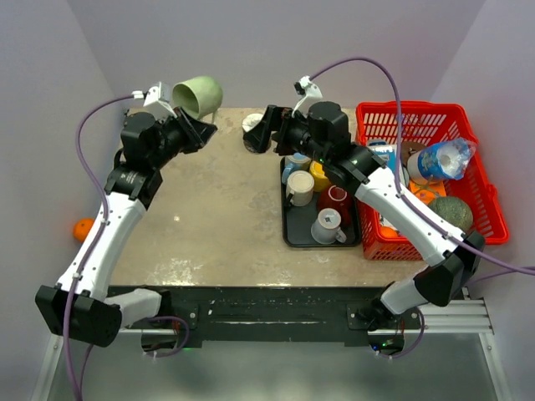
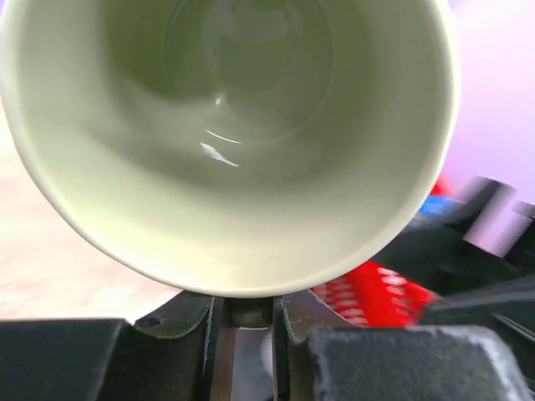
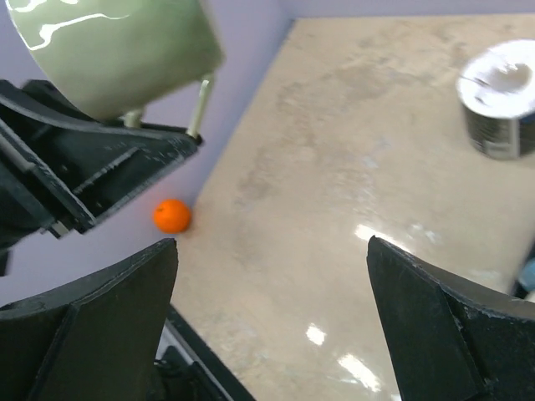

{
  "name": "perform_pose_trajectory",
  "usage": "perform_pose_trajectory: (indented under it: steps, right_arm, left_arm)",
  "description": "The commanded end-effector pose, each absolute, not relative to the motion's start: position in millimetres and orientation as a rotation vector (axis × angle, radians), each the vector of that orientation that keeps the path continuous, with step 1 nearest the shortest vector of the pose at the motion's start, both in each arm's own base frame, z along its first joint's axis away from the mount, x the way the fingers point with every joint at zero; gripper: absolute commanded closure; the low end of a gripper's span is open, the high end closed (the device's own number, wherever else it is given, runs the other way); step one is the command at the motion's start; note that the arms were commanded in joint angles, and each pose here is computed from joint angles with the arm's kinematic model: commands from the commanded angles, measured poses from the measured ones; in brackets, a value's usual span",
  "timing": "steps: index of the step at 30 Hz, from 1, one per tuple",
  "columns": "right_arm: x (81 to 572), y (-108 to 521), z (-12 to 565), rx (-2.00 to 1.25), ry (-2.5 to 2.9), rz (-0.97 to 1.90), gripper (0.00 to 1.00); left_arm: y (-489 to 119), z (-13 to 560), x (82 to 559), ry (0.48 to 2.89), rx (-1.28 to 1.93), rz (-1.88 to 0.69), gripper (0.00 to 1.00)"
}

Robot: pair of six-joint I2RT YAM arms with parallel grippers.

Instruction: Turn the mug right side up

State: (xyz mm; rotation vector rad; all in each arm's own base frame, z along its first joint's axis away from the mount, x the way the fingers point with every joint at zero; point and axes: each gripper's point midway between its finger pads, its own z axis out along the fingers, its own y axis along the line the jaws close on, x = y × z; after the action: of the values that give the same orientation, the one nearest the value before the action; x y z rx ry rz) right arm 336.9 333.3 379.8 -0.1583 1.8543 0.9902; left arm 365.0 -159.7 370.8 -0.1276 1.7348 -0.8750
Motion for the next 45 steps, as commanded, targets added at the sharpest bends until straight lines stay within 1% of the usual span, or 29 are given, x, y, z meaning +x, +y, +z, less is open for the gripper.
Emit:
perform_pose_trajectory:
  steps: [1,3,4,6,8,12,16,18,24,29,39,43,45]
  right_arm:
    - [354,306,356,-0.069,1.948,0.775,0.01]
    - [357,301,344,-0.055,1.983,0.743,0.01]
    - [358,300,341,-0.053,1.994,0.736,0.01]
    - [359,298,330,-0.047,2.026,0.716,0.01]
    - [361,296,324,-0.037,2.042,0.705,0.01]
    - [363,295,313,-0.036,2.072,0.689,0.01]
    - [368,297,301,-0.04,2.11,0.682,0.01]
    - [367,302,300,-0.059,2.121,0.714,0.01]
    - [368,301,294,-0.071,2.145,0.713,0.01]
    - [370,298,286,-0.057,2.156,0.724,0.01]
    - [380,297,272,-0.055,2.198,0.733,0.01]
    - [384,293,269,-0.043,2.212,0.728,0.01]
    - [386,291,268,-0.04,2.216,0.719,0.01]
  left_arm:
    - [-83,324,396,1.903,-0.213,-0.425,1.0]
    - [-47,306,403,1.965,-0.291,-0.254,1.0]
    - [-24,281,402,2.055,-0.344,-0.154,1.0]
    - [10,260,399,2.119,-0.388,0.013,1.0]
    - [26,237,397,2.186,-0.408,0.104,1.0]
    - [59,200,389,2.277,-0.459,0.191,1.0]
    - [88,161,384,2.364,-0.549,0.224,1.0]
    - [96,151,385,2.389,-0.573,0.208,1.0]
    - [100,106,384,2.497,-0.649,0.103,1.0]
    - [97,95,391,2.513,-0.662,0.017,1.0]
    - [106,69,398,2.606,-0.664,0.055,1.0]
    - [107,70,401,2.605,-0.663,0.06,1.0]
    - [107,72,400,2.605,-0.663,0.061,0.84]
